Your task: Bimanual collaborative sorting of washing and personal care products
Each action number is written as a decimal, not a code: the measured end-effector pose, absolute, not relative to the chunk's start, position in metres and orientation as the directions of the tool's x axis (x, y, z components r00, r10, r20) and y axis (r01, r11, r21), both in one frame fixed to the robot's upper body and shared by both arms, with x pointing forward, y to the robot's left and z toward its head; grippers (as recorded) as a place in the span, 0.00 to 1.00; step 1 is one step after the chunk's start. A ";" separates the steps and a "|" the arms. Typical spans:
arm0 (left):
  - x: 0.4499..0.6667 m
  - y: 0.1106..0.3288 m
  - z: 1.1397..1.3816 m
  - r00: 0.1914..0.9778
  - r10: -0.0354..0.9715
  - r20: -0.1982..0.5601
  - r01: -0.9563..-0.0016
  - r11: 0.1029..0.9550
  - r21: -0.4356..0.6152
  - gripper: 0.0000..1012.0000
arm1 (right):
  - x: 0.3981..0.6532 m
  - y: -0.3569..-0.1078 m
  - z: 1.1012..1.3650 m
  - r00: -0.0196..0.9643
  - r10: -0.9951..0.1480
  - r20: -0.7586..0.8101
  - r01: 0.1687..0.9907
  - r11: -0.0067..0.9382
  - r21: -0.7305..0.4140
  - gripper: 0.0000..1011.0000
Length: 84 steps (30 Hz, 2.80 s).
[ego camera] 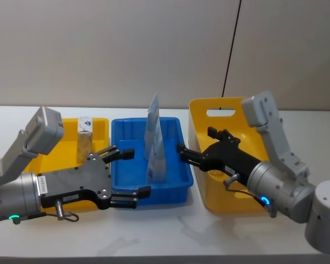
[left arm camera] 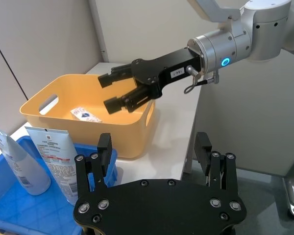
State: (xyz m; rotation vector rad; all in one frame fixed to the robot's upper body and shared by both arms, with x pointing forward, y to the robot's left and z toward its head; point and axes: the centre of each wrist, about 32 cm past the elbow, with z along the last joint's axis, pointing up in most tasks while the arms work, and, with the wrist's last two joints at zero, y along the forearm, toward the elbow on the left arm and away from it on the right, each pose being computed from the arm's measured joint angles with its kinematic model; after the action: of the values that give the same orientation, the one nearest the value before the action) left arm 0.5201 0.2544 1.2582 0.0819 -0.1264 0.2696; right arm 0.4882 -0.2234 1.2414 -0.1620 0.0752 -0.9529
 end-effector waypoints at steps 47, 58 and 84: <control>0.520 0.254 1.258 0.956 0.260 0.135 -0.270 0.961 0.064 0.99 | 0.540 -0.161 1.206 0.544 -0.834 0.089 0.827 0.515 -0.227 0.99; 0.520 0.254 1.258 0.956 0.260 0.135 -0.270 0.961 0.064 0.99 | 0.551 -0.156 1.198 0.532 -0.841 0.099 0.833 0.498 -0.242 0.99; 0.520 0.254 1.258 0.956 0.260 0.136 -0.270 0.961 0.064 0.99 | 0.568 -0.150 1.191 0.522 -0.846 0.114 0.840 0.486 -0.243 0.66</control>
State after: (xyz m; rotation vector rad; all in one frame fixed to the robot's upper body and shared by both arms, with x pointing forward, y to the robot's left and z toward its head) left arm 0.5201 0.2544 1.2582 0.0820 -0.1266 0.2694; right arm 0.5677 -0.1502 1.1910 -0.2831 0.0225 -1.0255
